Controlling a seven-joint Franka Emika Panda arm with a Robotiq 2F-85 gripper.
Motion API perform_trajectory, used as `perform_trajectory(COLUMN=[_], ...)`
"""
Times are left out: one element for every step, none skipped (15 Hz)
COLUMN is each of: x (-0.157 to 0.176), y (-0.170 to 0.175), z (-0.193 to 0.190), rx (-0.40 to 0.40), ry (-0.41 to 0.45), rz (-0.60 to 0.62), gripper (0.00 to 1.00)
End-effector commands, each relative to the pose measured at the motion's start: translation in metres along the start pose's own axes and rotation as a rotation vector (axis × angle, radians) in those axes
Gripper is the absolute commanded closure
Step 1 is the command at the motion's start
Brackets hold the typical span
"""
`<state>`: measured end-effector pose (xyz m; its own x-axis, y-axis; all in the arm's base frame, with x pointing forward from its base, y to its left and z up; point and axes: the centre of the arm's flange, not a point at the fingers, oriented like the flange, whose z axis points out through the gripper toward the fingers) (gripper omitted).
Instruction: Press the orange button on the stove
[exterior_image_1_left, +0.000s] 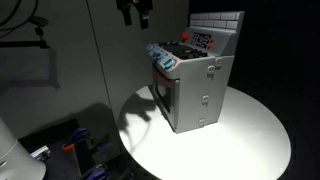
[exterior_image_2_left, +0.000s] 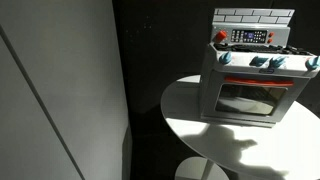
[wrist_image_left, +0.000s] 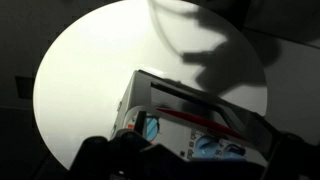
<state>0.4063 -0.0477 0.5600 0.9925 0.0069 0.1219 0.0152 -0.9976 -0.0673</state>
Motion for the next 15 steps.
perform_trajectory(x=[0.0,0.0,0.0,0.0,0.0,0.0,0.0,0.002,0.005,0.01,0.014,0.02,0.024,0.03,0.037], y=[0.0,0.0,0.0,0.0,0.0,0.0,0.0,-0.001,-0.002,-0.003,-0.004,-0.005,-0.006,-0.008,-0.011], z=[-0.001,-0.001,-0.001,-0.001,-0.001,-0.001,-0.001,-0.001,0.0,0.0,0.002,0.003,0.005,0.006,0.009], rx=[0.0,0.0,0.0,0.0,0.0,0.0,0.0,-0.001,-0.001,-0.004,-0.005,-0.007,-0.008,-0.009,-0.012], ry=[0.002,0.003,0.003,0.003,0.003,0.003,0.003,0.002,0.0,0.0,-0.002,-0.004,-0.002,-0.003,0.001], rz=[0.0,0.0,0.0,0.0,0.0,0.0,0.0,0.002,0.007,0.012,0.015,0.022,0.027,0.034,0.041], gripper=[0.0,0.0,0.0,0.0,0.0,0.0,0.0,0.0,0.0,0.0,0.0,0.0,0.0,0.0,0.0])
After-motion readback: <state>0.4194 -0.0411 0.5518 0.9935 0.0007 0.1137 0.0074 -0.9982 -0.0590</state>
